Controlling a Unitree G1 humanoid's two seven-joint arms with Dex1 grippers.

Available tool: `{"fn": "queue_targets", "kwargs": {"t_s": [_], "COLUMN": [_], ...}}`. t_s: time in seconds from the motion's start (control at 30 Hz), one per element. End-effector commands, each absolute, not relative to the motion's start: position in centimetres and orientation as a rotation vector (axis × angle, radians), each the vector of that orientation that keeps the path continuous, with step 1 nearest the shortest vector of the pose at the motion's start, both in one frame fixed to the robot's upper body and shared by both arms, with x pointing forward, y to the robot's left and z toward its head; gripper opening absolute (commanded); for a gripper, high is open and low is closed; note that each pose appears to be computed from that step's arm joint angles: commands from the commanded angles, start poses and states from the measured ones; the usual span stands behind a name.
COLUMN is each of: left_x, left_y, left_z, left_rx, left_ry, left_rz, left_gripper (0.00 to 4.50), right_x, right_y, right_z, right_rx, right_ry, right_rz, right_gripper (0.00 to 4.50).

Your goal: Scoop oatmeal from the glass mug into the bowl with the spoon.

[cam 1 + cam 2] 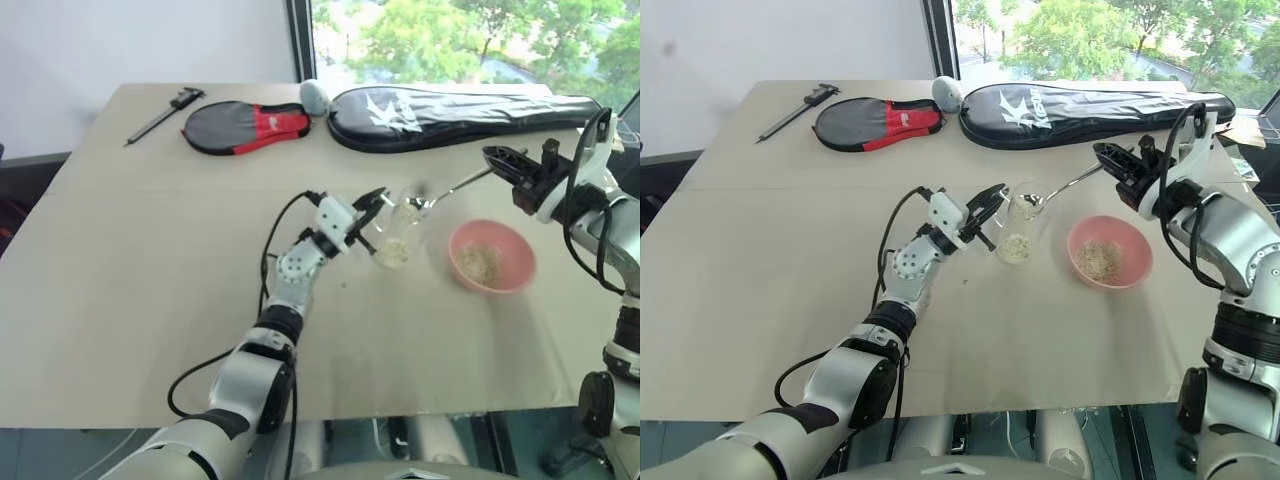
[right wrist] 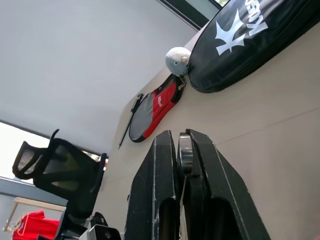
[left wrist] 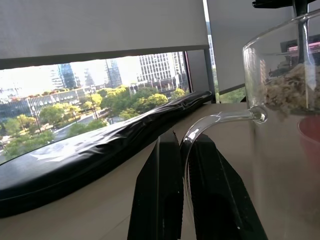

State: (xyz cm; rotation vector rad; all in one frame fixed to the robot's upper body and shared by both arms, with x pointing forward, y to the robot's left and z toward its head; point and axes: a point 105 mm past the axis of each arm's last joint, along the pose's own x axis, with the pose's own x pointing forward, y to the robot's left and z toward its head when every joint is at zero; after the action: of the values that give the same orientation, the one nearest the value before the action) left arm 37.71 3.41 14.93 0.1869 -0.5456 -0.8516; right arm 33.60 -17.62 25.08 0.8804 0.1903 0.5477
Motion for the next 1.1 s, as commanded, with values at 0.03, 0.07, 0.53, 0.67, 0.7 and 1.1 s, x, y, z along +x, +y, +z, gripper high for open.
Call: {"fn": "queue_targets", "kwargs": {"t_s": [0.03, 0.07, 0.53, 0.67, 0.7, 1.1], "left_x": [37.3, 37.2, 37.3, 37.5, 37.5, 37.6], "left_y": [3.0, 3.0, 3.3, 3.4, 3.4, 3.8], "left_z": [17.0, 17.0, 16.9, 17.0, 17.0, 17.3], "left_rx": [0.206, 0.209, 0.312, 0.321, 0.325, 0.34], "left_ry": [-0.637, -0.637, -0.641, -0.647, -0.649, -0.653], "left_rz": [-0.888, -0.893, -0.924, -0.915, -0.917, -0.925], "left_gripper": [0.08, 0.08, 0.08, 0.08, 0.08, 0.08], "right_x": [32.8, 32.8, 32.7, 32.6, 32.5, 32.0], "right_y": [-17.6, -17.6, -18.2, -18.4, -18.5, -18.2], "right_z": [26.8, 26.8, 27.6, 27.6, 27.6, 26.6], "right_rx": [0.859, 0.858, 0.843, 0.83, 0.821, 0.736], "right_ry": [0.128, 0.128, 0.122, 0.121, 0.12, 0.152], "right_rz": [0.615, 0.619, 0.665, 0.669, 0.671, 0.711], "right_gripper": [0.0, 0.0, 0.0, 0.0, 0.0, 0.0]}}
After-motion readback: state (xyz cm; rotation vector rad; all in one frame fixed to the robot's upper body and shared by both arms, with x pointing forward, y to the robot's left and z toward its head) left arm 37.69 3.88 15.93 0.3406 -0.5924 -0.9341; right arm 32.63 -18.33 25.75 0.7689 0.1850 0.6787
